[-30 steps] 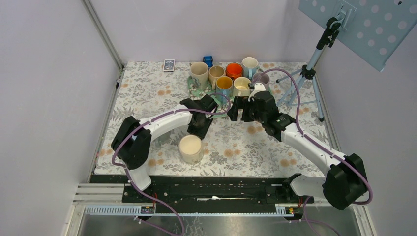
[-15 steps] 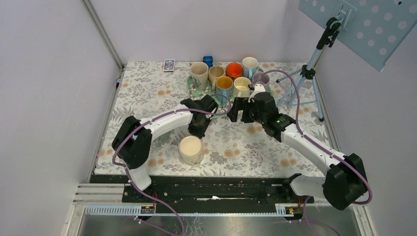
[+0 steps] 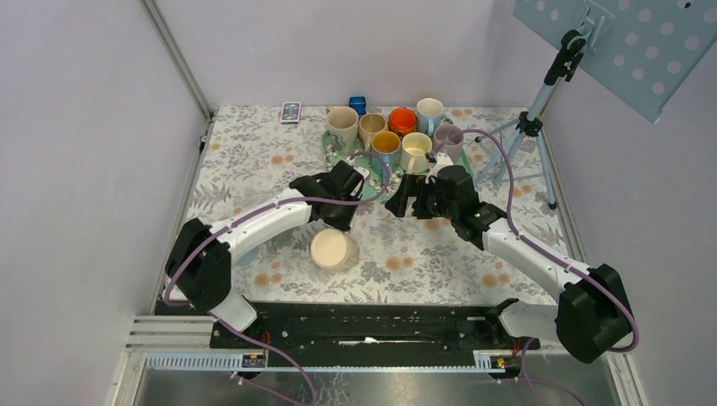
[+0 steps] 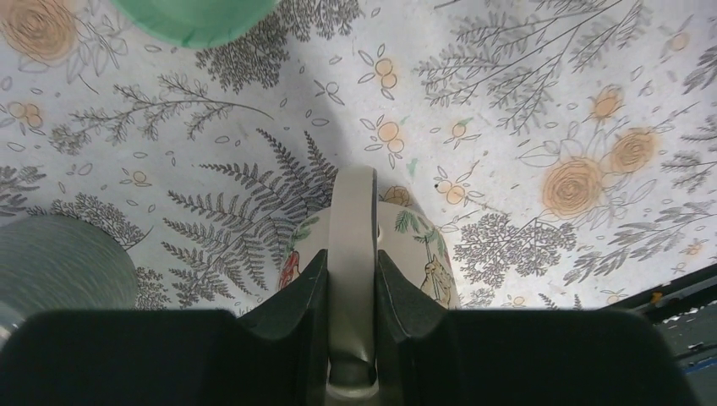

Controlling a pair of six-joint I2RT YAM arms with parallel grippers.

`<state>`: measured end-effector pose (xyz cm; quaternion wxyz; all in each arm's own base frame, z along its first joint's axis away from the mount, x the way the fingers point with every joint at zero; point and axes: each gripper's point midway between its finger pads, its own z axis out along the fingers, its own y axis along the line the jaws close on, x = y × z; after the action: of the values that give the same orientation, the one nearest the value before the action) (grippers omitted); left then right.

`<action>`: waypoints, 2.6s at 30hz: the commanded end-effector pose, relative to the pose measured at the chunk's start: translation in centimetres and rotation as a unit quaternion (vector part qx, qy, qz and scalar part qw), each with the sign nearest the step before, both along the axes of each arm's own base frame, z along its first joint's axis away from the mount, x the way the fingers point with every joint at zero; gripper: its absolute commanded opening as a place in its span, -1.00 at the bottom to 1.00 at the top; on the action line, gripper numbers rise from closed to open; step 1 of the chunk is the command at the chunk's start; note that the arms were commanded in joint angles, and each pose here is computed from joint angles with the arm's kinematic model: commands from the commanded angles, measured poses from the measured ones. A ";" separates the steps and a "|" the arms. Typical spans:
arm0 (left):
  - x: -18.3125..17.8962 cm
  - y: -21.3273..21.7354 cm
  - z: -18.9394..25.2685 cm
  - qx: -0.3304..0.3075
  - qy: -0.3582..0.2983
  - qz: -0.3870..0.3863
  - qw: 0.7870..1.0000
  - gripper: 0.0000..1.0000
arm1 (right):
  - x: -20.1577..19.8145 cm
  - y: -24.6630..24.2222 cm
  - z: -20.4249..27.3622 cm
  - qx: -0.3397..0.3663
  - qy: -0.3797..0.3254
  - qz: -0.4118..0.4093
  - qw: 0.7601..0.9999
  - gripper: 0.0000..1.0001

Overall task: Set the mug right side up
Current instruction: Turn over the cup at the center of the board.

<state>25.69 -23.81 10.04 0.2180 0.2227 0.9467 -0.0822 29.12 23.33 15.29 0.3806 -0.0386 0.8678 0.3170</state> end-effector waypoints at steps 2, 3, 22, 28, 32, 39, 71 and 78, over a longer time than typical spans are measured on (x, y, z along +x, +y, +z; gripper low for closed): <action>2.5 -1.7 5.5 -0.089 -0.104 0.009 0.991 -1.00 | 0.1 1.2 2.4 0.046 -0.019 0.014 0.999 0.99; 2.4 -1.7 5.8 -0.096 -0.108 0.009 0.989 -1.00 | 0.2 1.2 2.5 0.045 -0.019 0.014 0.999 0.99; 2.0 -2.6 11.9 -0.188 -0.215 -0.066 0.956 -1.00 | -0.8 5.0 4.9 0.118 -0.122 0.154 0.973 0.99; 1.7 -2.1 13.9 -0.224 -0.233 -0.094 0.942 -1.00 | -0.1 5.4 5.9 0.115 -0.178 0.188 0.959 0.99; 1.1 -2.2 15.2 -0.256 -0.237 -0.115 0.930 -1.00 | -0.7 6.2 7.0 0.155 -0.192 0.247 0.937 0.89; -0.1 -2.4 17.6 -0.319 -0.237 -0.146 0.906 -1.00 | -2.1 7.5 9.3 0.201 -0.202 0.334 0.898 0.77; 1.0 -3.1 22.2 -0.457 -0.235 -0.153 0.844 -1.00 | -5.2 8.9 13.1 0.335 -0.166 0.446 0.813 -0.19; 2.3 -2.7 21.4 -0.462 -0.229 -0.131 0.846 -1.00 | -4.9 9.0 12.4 0.315 -0.166 0.437 0.826 -0.30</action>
<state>25.93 -26.45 26.88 0.4173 0.2349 0.7422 -0.4688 25.99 32.22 25.66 0.3111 -0.2840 0.5709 0.7047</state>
